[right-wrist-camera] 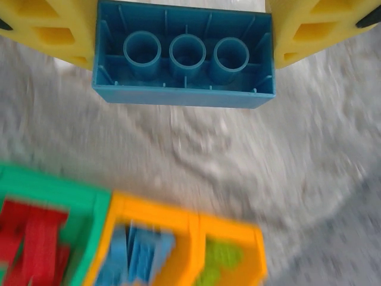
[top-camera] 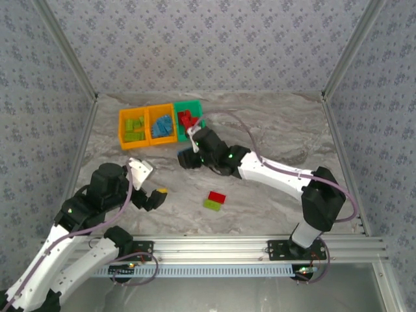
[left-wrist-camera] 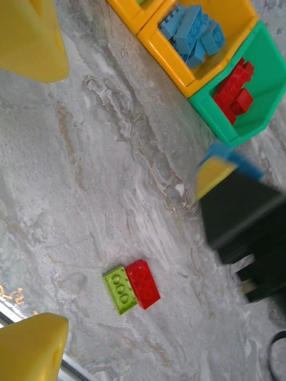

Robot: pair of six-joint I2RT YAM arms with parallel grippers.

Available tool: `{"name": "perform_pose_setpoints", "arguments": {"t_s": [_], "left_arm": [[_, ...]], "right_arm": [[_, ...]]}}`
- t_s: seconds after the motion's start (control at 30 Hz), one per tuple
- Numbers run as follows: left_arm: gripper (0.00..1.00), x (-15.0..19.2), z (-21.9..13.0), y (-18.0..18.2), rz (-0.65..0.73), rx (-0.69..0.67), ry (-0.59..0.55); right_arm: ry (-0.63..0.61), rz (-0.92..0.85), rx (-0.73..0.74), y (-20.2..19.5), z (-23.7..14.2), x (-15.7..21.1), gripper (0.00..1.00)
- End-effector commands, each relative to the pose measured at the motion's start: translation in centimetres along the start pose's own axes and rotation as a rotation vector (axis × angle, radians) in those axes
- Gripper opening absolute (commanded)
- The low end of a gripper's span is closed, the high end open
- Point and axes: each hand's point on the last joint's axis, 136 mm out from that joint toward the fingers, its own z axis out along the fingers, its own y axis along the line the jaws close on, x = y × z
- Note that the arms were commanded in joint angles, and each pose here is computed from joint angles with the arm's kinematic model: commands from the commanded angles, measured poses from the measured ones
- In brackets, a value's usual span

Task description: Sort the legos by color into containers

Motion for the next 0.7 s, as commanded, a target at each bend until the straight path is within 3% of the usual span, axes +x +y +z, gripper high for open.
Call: {"name": "perform_pose_setpoints", "arguments": {"t_s": [0.0, 0.17, 0.37, 0.57, 0.67], "left_arm": [[0.99, -1.0, -0.1, 1.5, -0.041, -0.065, -0.065], [0.99, -1.2, -0.7, 3.3, -0.107, -0.131, -0.119], [0.99, -1.2, -0.9, 3.9, -0.138, -0.149, -0.133], [0.99, -1.1, -0.7, 4.0, -0.140, -0.149, -0.129], [0.99, -1.0, -0.7, 4.1, -0.142, -0.158, -0.127]], "right_arm": [[-0.103, -0.086, 0.000, 0.4, 2.6, -3.2, 0.53], [-0.200, -0.182, 0.111, -1.9, 8.6, -7.2, 0.53], [-0.197, -0.253, 0.209, -4.9, 15.9, -9.2, 0.54], [-0.139, -0.279, 0.238, -5.6, 19.1, -9.8, 0.81], [-0.145, -0.287, 0.238, -4.9, 18.2, -10.5, 0.84]]}}
